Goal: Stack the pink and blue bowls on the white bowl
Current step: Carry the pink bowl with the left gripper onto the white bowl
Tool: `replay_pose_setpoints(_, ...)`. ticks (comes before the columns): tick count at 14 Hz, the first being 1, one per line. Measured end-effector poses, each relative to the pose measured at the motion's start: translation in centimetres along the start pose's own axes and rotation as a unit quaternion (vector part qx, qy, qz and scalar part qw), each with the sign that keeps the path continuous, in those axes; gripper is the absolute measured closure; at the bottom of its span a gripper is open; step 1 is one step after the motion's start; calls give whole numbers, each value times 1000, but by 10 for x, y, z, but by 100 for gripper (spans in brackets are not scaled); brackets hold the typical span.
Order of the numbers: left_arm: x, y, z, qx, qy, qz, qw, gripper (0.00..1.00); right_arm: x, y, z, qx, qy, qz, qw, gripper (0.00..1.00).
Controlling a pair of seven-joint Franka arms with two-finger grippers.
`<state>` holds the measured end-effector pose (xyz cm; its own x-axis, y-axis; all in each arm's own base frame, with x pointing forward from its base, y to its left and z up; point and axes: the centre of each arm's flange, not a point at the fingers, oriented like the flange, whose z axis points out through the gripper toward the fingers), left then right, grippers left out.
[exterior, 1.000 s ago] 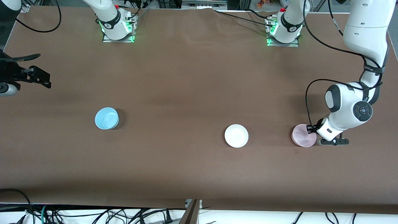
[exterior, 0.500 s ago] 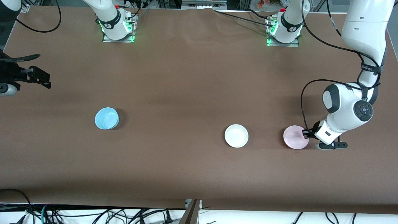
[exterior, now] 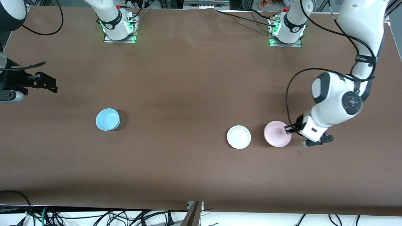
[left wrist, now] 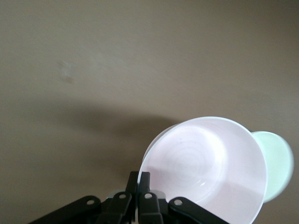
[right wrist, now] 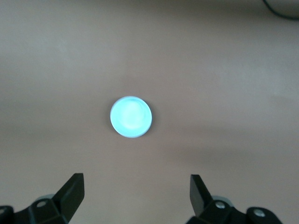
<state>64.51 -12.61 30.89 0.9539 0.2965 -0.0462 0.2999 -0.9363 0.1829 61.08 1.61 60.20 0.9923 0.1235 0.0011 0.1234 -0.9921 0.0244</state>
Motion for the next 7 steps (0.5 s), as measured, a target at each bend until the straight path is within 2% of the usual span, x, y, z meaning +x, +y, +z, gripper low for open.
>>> replay_pose_setpoints(3, -29, 46, 9, -4, -12, -25, 1000, 97, 1, 0, -8, 3, 17, 1, 1000, 0)
replay_pose_setpoints(7, -51, 79, 33, -9, -11, -53, 999, 97, 7, 20, 10, 12, 7, 17, 1000, 0)
